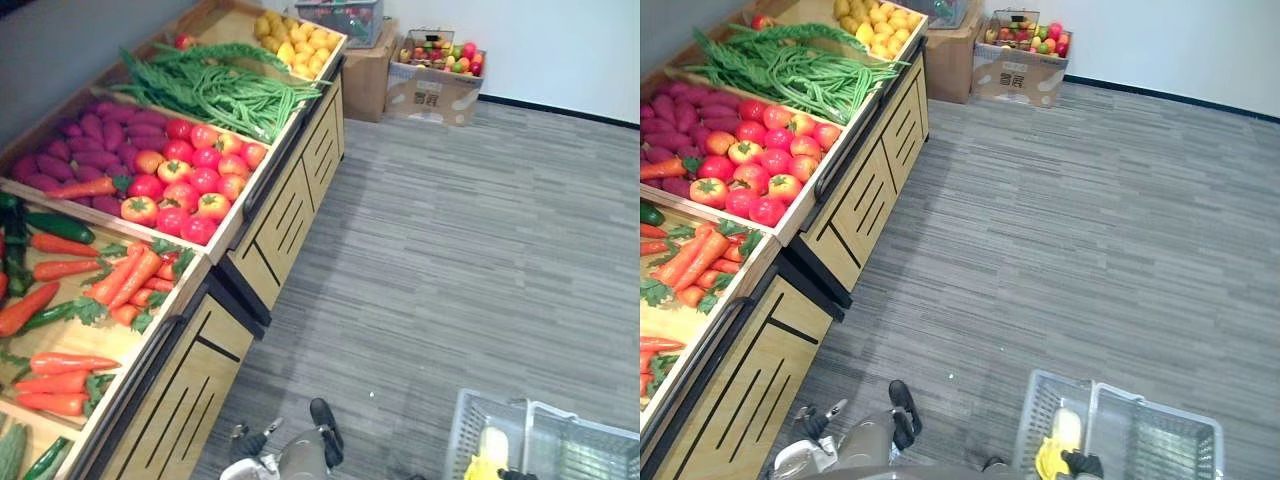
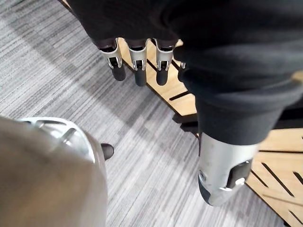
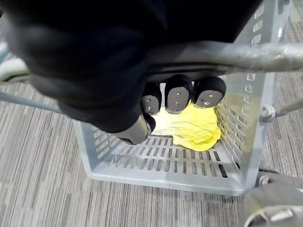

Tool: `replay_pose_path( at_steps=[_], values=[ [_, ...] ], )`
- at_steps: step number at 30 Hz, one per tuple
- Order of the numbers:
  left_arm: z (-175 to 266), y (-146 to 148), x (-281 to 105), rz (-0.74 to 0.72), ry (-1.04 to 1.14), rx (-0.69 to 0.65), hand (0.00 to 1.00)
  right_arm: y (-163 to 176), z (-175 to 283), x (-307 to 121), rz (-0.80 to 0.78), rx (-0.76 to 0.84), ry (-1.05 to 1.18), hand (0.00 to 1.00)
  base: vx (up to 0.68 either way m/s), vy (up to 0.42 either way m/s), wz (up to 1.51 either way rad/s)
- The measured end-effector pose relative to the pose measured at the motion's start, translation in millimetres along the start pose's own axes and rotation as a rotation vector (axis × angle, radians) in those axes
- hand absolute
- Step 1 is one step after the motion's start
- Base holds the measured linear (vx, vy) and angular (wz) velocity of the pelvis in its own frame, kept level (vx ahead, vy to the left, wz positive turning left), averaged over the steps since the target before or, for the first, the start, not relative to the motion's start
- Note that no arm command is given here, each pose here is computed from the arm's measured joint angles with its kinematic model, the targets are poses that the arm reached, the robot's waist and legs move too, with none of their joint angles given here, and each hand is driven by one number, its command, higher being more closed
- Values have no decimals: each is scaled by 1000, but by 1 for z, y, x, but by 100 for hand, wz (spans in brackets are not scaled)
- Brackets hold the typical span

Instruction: Pick vegetable in the basket

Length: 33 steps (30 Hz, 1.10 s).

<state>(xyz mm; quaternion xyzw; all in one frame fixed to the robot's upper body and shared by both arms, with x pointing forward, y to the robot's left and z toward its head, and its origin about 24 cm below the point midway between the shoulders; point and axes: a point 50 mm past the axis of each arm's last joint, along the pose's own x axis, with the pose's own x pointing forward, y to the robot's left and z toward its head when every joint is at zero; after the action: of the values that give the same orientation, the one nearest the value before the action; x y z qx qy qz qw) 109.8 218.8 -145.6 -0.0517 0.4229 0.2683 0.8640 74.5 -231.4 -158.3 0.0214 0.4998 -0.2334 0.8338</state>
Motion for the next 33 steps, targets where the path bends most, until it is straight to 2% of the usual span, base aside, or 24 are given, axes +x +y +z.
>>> replay_pose_path(
  at_steps=[2,6,10,15,23,26,28,30,33],
  values=[
    [-7,9,0,28,28,-3,0,15,-2,-1,42,16,12,100,400,195,21],
    [-12,9,-1,15,56,24,0,8,-4,0,32,5,29,100,237,140,15],
    [-15,20,-2,-5,59,145,0,11,17,5,59,-45,-52,100,270,150,53],
    [-24,24,-5,-11,84,158,0,15,19,5,81,-56,-62,100,302,1,95],
    [-14,21,-1,-1,58,106,0,15,7,3,71,10,-10,100,392,-298,166],
    [-24,5,-4,-39,101,71,0,2,15,6,35,20,-31,100,235,-397,127],
    [-26,8,-5,-25,109,47,0,-2,13,6,26,16,-26,100,125,-320,149],
    [-30,9,-6,-12,120,16,0,-4,13,6,23,13,-26,100,56,-287,119],
    [-35,12,-8,27,146,-104,0,-2,20,8,29,11,-37,100,-30,-140,76]
  ],
)
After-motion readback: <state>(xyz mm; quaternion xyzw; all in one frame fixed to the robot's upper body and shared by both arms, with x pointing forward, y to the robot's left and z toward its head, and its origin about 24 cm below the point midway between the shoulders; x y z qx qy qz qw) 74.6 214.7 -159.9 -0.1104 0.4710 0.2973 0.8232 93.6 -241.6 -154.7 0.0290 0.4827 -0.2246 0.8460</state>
